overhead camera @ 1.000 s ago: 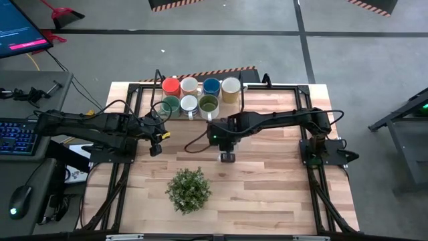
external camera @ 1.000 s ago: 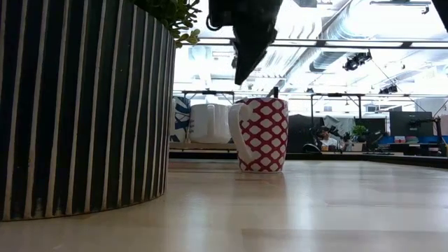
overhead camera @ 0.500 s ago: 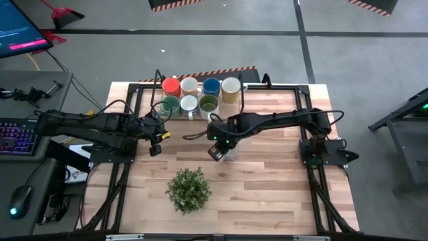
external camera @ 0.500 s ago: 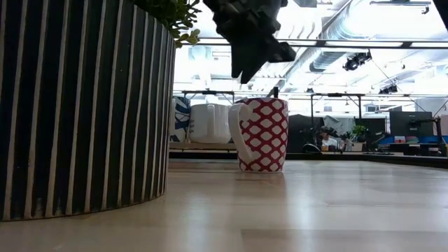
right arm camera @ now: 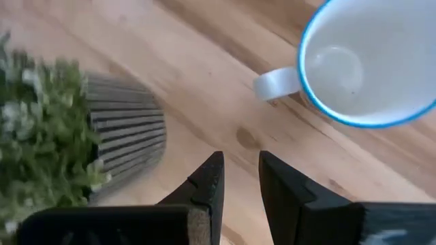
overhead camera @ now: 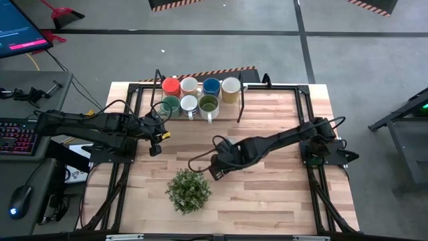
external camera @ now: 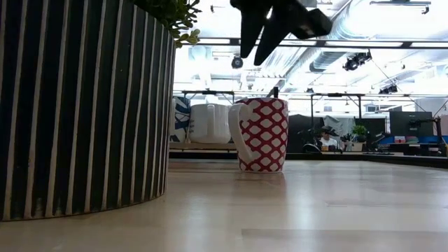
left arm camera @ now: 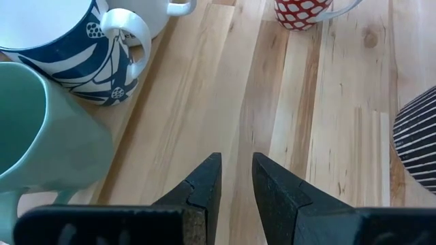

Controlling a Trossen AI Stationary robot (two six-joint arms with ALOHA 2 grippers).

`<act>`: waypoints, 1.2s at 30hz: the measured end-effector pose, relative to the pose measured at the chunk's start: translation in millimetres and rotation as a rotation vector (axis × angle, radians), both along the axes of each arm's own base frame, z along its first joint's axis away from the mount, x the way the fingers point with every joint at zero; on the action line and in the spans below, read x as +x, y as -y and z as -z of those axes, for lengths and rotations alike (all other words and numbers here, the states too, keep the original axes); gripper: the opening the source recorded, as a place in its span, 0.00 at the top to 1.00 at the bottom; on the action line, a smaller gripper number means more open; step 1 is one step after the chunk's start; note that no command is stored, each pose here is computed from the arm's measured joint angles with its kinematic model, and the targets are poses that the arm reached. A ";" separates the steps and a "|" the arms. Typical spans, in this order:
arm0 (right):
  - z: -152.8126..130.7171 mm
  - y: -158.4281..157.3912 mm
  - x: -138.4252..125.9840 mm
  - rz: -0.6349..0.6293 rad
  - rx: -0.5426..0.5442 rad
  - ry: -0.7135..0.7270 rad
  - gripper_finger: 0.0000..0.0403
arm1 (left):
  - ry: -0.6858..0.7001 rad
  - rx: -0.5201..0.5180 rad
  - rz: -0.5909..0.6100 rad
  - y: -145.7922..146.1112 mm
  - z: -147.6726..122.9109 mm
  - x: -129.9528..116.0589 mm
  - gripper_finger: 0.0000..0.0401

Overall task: Place coffee mugs
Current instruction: Put the red patterned mug on the shelf

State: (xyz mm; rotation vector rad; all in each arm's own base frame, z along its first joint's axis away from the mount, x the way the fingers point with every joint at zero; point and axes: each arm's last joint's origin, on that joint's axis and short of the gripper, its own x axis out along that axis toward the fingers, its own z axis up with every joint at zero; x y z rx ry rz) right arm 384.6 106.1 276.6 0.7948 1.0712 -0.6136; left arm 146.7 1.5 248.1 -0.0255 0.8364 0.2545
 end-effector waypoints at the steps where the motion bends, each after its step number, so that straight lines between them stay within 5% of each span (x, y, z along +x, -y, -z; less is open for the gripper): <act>1: -0.1 -2.2 -0.7 0.039 -0.001 0.007 0.82 | 0.000 0.000 0.000 0.1 0.0 0.0 0.82; 8: 8.0 -5.6 -1.2 0.239 0.031 0.041 0.82 | 0.000 0.000 0.001 0.1 0.0 0.0 0.82; 15: 25.2 -7.9 0.1 0.251 0.061 0.052 0.82 | 0.000 0.000 0.001 0.1 0.0 0.0 0.82; 36: 26.6 16.1 6.5 0.289 -0.075 0.102 0.82 | 0.000 0.001 0.001 0.1 0.0 0.0 0.82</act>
